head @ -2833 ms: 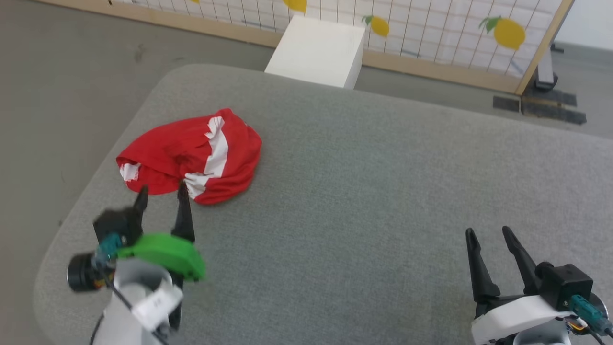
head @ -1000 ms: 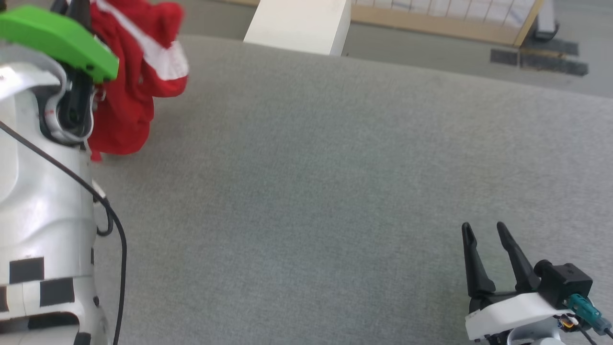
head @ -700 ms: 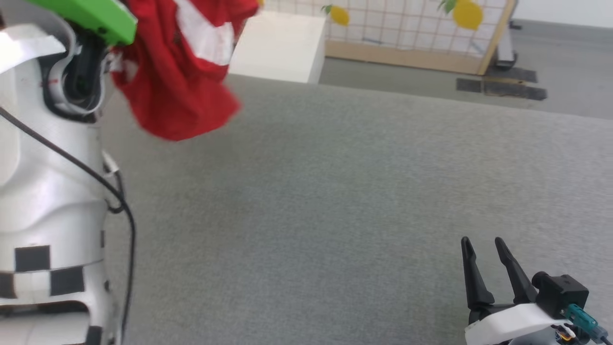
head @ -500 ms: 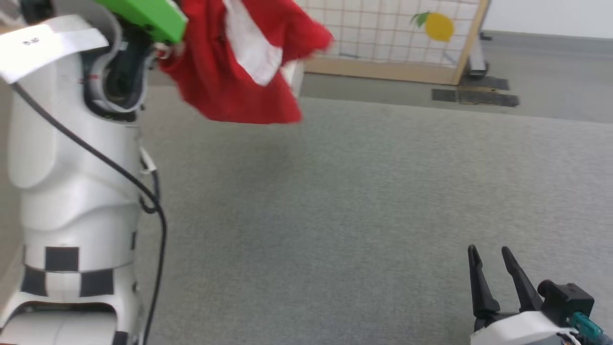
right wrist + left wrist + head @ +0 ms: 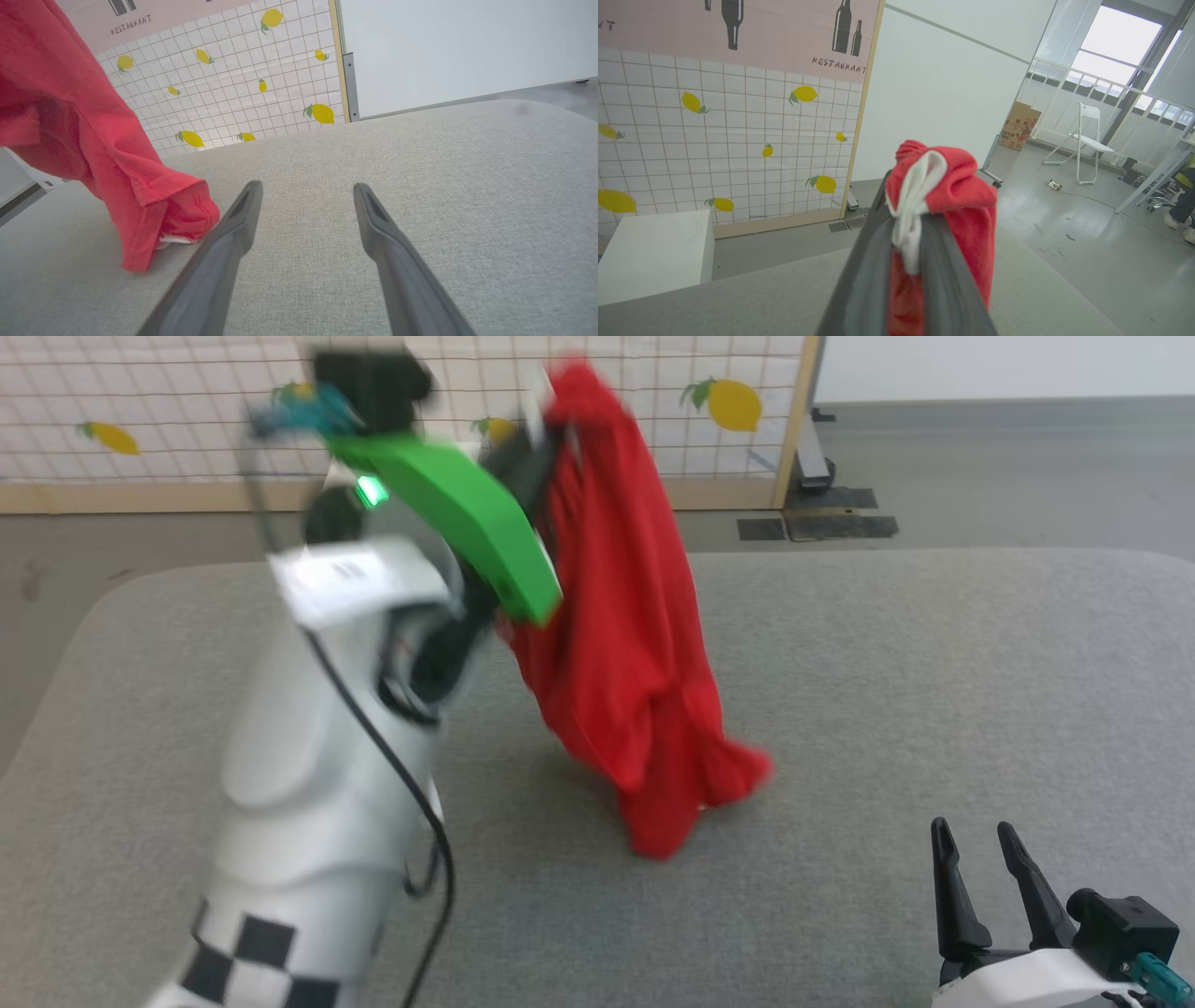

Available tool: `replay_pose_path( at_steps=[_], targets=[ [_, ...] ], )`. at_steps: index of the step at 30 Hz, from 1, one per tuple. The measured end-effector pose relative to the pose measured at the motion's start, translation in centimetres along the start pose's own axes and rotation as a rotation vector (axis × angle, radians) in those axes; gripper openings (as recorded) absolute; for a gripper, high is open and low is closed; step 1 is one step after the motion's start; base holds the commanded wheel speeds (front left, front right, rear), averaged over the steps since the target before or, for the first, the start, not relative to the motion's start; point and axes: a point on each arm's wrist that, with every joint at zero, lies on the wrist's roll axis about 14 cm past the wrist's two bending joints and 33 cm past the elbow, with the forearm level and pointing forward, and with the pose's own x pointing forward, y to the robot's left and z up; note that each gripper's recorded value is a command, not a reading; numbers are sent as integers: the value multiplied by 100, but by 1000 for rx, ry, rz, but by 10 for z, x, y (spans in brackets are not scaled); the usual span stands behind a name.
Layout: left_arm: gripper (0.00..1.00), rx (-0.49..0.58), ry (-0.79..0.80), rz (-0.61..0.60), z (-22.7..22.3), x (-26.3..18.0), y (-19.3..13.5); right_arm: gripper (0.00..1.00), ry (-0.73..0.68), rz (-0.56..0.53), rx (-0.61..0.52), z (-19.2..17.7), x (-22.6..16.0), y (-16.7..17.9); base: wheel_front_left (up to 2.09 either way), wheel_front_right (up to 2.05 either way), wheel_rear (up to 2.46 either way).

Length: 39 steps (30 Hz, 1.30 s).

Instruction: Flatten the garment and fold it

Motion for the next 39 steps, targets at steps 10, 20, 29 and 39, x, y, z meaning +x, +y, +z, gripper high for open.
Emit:
replay_pose_path(
  at_steps=[10, 20, 29, 39],
  targets=[
    [0, -103, 550, 22, -214, -43, -11, 100, 16, -60, -4, -5, -9, -18, 0, 0, 0],
    [100, -135, 968, 115, -311, -110, -4, 100, 25, -98, -5, -7, -15, -29, 0, 0, 0],
    [100, -325, 740, 202, -255, -82, 5, 100, 7, -56, 4, -2, -10, -17, 0, 0, 0],
    [100, -404, 185, 343, -123, -83, 68, 100, -38, 6, 8, 11, -2, 2, 0, 0, 0]
  ],
)
